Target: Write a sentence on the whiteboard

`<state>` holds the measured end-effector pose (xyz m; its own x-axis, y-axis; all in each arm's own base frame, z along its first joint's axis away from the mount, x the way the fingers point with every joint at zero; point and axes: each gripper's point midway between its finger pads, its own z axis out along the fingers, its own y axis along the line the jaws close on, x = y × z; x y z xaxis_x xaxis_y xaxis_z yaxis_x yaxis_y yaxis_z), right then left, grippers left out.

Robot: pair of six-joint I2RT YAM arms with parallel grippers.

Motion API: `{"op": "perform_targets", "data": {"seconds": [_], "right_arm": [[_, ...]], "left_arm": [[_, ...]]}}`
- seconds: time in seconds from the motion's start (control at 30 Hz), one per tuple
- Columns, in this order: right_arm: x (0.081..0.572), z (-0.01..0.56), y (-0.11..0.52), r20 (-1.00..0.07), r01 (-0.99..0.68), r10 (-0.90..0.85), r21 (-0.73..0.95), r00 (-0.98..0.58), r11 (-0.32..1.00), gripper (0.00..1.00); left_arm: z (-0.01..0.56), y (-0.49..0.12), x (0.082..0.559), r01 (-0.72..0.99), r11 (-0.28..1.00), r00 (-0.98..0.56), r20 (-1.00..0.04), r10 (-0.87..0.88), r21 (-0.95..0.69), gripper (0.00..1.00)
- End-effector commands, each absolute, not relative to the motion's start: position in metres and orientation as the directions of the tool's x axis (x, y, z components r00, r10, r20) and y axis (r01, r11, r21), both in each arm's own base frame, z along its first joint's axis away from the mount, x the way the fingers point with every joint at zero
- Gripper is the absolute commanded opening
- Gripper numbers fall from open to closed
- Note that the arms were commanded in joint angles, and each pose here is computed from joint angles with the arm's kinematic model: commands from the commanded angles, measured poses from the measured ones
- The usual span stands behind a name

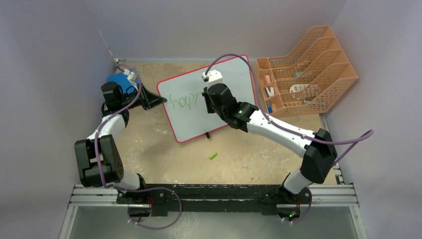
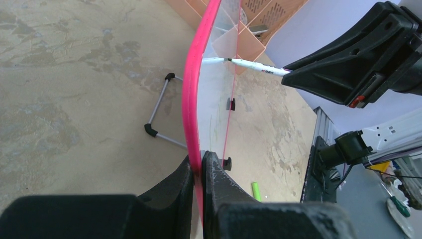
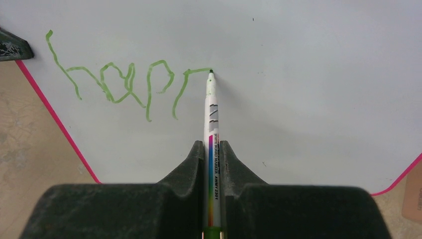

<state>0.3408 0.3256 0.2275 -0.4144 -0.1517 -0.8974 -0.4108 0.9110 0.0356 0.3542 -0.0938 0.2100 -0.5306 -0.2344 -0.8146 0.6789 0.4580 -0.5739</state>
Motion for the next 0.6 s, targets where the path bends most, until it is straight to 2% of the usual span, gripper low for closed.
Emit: {"op": "perform_targets", "data": {"seconds": [0.0, 0.57], "right_arm": [[0.34, 0.243, 0.318, -0.91, -0.387, -0.102, 0.067, -0.401, 0.92, 0.0], [0.326, 0.229, 0.329, -0.898, -0.43, -0.121, 0.081, -0.423, 0.899, 0.0]], "left_arm": [[0.222, -0.099, 0.354, 0.732, 0.456, -0.472, -0.859, -0.197, -0.507, 0.0], [0.222, -0.099, 0.354, 0.731, 0.455, -0.474, -0.858, -0.198, -0.508, 0.0]]}}
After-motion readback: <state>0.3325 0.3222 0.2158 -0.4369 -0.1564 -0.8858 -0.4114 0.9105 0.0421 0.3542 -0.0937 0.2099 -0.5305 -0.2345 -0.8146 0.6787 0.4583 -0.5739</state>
